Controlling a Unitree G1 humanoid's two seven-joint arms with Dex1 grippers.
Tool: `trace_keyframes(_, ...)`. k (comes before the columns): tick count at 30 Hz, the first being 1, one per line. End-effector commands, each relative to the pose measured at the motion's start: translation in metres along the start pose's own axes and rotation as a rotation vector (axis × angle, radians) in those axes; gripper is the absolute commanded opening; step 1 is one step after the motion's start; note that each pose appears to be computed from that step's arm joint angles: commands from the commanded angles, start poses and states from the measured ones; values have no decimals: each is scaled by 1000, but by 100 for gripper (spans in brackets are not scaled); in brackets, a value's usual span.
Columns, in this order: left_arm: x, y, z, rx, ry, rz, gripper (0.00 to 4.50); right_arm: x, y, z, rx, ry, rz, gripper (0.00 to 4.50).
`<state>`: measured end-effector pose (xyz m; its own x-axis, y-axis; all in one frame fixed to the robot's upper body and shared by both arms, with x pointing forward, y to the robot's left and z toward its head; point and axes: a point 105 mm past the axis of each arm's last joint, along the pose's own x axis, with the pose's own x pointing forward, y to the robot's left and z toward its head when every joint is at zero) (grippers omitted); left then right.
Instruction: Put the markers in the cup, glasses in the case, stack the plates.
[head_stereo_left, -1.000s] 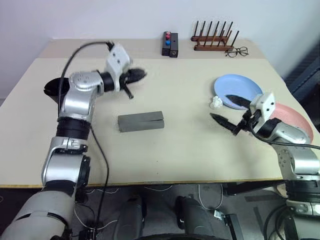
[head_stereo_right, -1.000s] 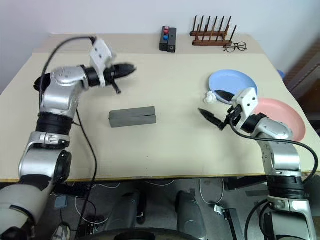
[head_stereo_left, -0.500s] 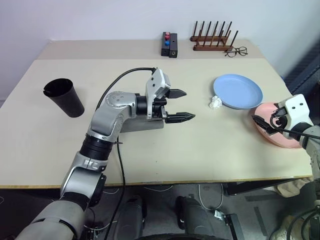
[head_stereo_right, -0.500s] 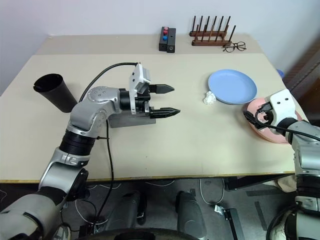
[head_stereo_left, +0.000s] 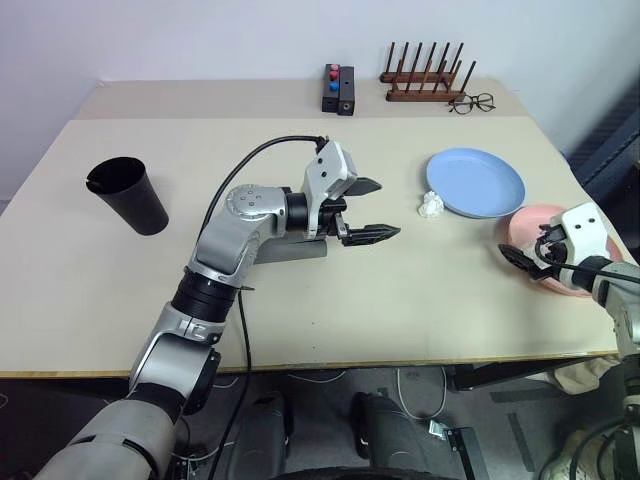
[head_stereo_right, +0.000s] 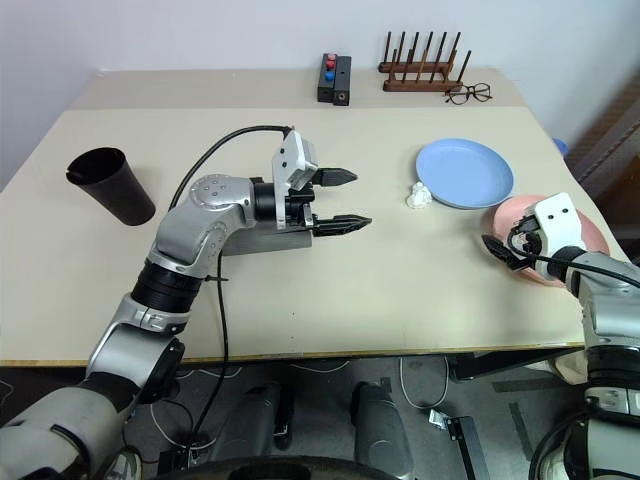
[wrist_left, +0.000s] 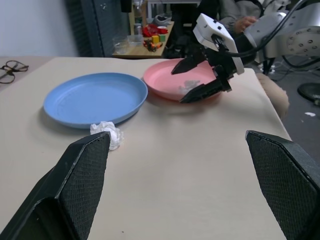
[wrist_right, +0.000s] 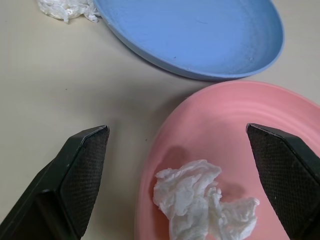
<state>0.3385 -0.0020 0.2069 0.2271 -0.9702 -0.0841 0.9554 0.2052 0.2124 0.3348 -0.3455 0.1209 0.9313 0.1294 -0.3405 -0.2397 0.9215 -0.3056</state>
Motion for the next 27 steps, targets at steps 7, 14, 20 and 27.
trace_keyframes(7, 0, -4, 9, 43, -26, 4, 442, -18, -41, 0, 134, -32, -165, 450)
trace_keyframes(14, 0, -4, 8, 36, -26, 1, 442, -29, -47, 0, 173, -37, -172, 450)
trace_keyframes(20, 1, -6, 7, 31, -28, -5, 442, -36, -44, -5, 194, -18, -159, 450)
trace_keyframes(27, 1, -6, 7, 32, -28, -4, 442, -35, -40, -13, 208, 2, -146, 450)
